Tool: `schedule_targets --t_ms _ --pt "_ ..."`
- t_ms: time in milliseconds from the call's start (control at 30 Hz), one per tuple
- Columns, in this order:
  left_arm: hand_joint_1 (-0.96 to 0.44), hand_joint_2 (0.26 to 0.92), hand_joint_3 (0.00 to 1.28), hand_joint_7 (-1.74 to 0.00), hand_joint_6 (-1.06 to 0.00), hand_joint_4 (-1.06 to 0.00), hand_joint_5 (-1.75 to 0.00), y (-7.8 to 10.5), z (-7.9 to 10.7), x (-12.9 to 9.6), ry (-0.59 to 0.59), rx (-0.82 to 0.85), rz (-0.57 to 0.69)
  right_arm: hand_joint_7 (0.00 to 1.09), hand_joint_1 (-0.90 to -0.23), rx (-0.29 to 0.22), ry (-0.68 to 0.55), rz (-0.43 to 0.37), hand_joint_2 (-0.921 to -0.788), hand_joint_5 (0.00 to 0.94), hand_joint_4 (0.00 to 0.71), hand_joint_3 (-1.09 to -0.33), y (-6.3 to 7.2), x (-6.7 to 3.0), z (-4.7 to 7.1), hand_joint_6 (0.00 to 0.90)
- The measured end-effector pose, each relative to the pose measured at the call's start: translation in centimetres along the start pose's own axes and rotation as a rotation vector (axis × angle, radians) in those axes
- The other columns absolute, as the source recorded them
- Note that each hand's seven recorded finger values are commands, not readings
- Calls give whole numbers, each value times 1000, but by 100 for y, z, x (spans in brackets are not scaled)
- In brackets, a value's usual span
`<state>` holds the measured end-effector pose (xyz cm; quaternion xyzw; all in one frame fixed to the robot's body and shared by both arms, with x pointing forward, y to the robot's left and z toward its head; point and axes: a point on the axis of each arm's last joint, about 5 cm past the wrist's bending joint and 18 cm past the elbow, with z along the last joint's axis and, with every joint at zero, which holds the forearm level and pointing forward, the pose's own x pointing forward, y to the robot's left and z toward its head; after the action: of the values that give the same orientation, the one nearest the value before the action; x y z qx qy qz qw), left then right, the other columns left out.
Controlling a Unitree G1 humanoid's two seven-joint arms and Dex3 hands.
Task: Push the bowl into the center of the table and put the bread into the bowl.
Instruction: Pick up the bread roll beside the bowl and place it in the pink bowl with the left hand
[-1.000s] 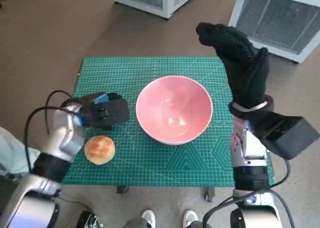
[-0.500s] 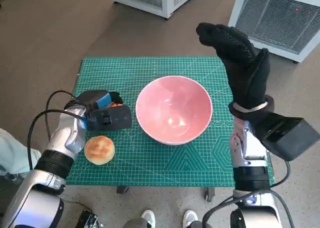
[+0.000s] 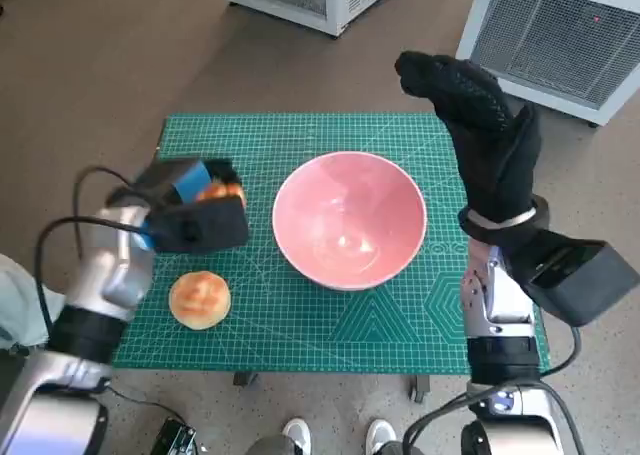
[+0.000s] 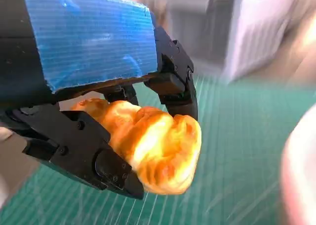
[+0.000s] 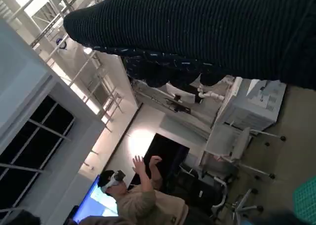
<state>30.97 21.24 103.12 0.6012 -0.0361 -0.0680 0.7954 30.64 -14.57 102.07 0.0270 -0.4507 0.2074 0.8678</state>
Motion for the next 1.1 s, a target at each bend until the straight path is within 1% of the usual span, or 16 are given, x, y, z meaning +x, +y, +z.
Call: schedule_targets --t_ms 133,267,400,500,600,733,867,1000,1100 --pt "3 911 6 -987 -721 -787 -1137 154 124 -108 -90 -25 104 397 -733 0 0 0 -921 2 196 -755 0 -1 0 102" --pt "3 905 5 -987 -728 -807 -1109 270 273 -230 -194 -52 196 398 -733 -1 2 -1 -921 2 197 -755 -2 -8 -1 101" --pt "2 900 8 -1034 -717 -826 -1052 321 442 -303 -301 -67 263 400 -732 -2 3 -1 -921 2 197 -756 -5 -16 2 100" --pt "2 899 8 -1052 -713 -833 -1031 316 540 -329 -363 -77 280 401 -729 -1 3 0 -921 2 196 -757 -3 -12 5 98" --pt "2 899 8 -1055 -709 -838 -1025 289 632 -340 -406 -82 269 403 -728 -1 5 0 -921 1 195 -759 -6 -10 7 96" --pt "1 899 7 -1052 -703 -844 -1027 233 757 -320 -450 -70 218 405 -727 -2 6 -1 -921 1 195 -760 -11 -12 11 94" --pt "1 899 10 -1008 -711 -839 -1067 162 889 -269 -501 -63 168 408 -728 -2 8 -4 -921 1 195 -760 -11 -16 14 93" --pt "1 899 12 -1003 -710 -836 -1076 82 962 -183 -539 -59 122 410 -729 -1 9 -5 -921 1 195 -759 -9 -23 18 92" --pt "1 902 8 -1034 -702 -835 -1055 -2 993 -112 -547 -58 77 412 -729 0 13 -8 -921 1 195 -759 -11 -33 18 91"
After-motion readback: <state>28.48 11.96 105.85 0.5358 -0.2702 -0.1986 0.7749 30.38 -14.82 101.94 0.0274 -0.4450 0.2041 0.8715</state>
